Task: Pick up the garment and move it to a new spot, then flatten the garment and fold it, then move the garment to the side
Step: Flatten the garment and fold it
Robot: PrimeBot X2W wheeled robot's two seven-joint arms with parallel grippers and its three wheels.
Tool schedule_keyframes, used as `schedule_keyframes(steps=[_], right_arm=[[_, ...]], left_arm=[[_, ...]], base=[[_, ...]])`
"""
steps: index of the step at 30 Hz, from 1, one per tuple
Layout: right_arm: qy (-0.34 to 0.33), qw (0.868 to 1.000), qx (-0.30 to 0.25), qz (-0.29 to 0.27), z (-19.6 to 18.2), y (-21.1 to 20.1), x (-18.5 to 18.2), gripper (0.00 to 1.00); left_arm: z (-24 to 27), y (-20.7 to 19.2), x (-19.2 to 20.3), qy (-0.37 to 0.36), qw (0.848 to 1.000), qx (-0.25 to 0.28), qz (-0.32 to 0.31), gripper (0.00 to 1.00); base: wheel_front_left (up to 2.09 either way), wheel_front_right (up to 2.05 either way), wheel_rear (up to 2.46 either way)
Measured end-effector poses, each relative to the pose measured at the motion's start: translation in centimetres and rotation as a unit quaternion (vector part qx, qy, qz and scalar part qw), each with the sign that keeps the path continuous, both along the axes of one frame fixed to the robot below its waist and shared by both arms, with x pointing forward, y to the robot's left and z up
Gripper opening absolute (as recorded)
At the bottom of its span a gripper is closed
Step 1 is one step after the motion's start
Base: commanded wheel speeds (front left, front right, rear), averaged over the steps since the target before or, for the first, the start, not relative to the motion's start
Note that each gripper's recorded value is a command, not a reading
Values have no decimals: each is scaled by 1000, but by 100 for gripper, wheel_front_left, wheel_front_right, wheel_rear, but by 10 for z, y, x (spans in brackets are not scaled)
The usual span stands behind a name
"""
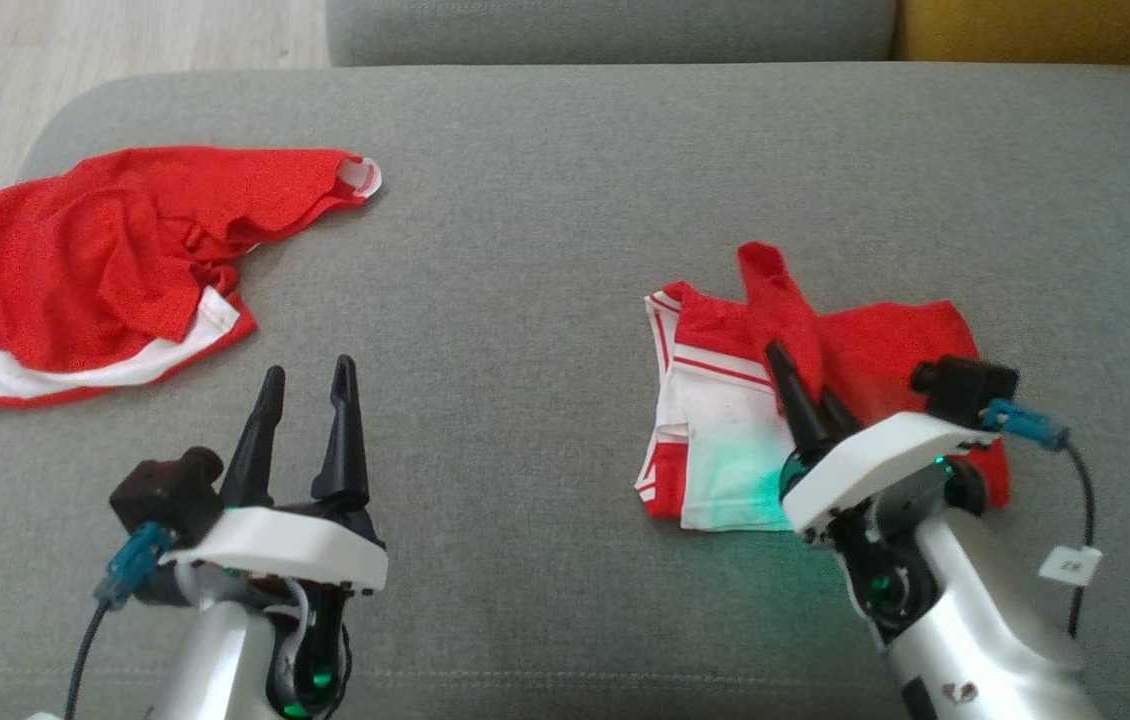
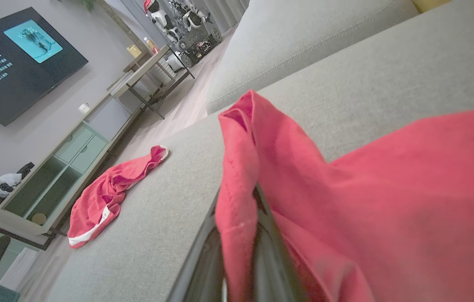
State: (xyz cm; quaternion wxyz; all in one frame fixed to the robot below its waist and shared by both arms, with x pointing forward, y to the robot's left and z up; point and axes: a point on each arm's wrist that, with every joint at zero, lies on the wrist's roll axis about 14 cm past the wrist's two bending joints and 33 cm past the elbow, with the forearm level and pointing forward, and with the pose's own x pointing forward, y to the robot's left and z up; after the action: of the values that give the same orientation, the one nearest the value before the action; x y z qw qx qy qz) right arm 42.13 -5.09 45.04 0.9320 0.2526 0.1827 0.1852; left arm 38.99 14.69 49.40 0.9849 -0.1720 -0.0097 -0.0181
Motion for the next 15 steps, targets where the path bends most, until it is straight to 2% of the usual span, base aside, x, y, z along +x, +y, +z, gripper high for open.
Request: schedule_keyframes(steps=[2, 3, 4, 11, 15], right_arm=[[9, 1000, 0, 11, -8, 8, -3, 0], [12, 1000, -3, 16, -13, 12, -5, 58], [17, 1000, -4, 24, -17, 17, -8, 100], [45, 992, 39, 111, -19, 73, -42, 100], [44, 992, 32, 110, -21, 72, -43, 100]], left_arm=[[-3, 0, -1, 4, 1000, 0, 0, 100], [-4, 0, -1, 7, 1000, -2, 1, 100], [-6, 1, -1, 9, 1000, -2, 1, 100], [-11, 4, -3, 18, 1000, 0, 7, 100], [-10, 3, -3, 17, 1000, -3, 6, 100]], base=[[0, 0, 0], [0, 0, 0], [0, 0, 0], [0, 0, 0], [0, 0, 0]])
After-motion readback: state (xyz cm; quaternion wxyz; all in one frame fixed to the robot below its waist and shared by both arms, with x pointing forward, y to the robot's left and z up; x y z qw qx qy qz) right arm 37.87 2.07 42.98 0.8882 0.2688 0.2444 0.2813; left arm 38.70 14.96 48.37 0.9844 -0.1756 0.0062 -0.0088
